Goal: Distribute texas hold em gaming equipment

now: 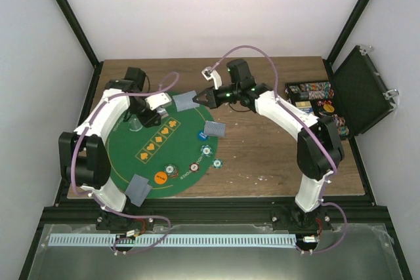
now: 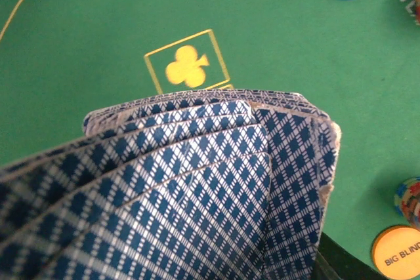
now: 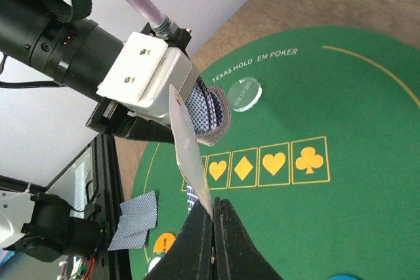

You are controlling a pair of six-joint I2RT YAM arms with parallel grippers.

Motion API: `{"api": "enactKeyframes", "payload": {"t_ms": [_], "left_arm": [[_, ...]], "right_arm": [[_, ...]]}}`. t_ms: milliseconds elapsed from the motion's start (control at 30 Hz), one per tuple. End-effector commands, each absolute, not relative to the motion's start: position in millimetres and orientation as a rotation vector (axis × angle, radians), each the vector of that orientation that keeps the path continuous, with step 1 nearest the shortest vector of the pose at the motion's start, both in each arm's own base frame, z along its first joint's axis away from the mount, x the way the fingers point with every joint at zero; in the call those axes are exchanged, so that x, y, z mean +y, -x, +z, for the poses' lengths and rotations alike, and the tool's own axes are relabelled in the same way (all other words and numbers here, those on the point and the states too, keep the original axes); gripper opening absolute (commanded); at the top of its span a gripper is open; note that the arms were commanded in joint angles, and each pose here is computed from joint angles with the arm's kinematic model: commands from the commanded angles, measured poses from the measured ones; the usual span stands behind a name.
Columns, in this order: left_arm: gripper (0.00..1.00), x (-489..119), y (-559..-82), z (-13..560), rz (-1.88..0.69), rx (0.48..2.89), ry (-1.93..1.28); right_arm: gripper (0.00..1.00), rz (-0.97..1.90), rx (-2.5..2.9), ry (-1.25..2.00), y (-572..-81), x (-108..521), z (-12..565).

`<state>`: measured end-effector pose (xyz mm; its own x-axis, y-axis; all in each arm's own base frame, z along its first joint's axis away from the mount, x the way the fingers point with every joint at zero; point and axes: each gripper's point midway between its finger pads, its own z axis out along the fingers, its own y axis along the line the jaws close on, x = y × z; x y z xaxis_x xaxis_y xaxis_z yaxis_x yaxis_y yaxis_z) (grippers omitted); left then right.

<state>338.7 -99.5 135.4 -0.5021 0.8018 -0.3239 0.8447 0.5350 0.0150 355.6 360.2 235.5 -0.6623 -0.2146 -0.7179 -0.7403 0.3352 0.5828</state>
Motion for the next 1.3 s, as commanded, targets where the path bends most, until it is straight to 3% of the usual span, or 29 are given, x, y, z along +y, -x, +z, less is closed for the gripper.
{"api": "enactKeyframes", "payload": {"t_ms": [0,267,500,733,967,1267], "left_arm": [[0.49,-78.3,-348.8,146.8,-0.207,2.492,-1.230],[0.48,-14.6,-358.7,157.7,-0.160,2.588,-0.952],[0.48,34.1,-354.9,164.9,-0.125,2.641,-0.767],[0.48,50.4,-348.7,172.0,-0.106,2.643,-0.721],[0.48,53.0,-346.4,179.9,-0.096,2.636,-0.706],[0.48,50.7,-345.1,178.0,-0.115,2.635,-0.713]], "right_arm": [[0.01,1.194,2.020,0.884,-367.7,361.8,250.3],[0.01,0.824,1.869,1.223,-359.4,424.0,218.1],[0.01,0.547,1.422,1.635,-310.6,509.2,190.4],[0.01,0.357,1.231,1.661,-308.7,571.2,177.1],[0.01,0.218,1.141,1.720,-306.4,599.3,142.0],[0.01,0.162,1.012,2.024,-241.6,600.4,63.2]]}}
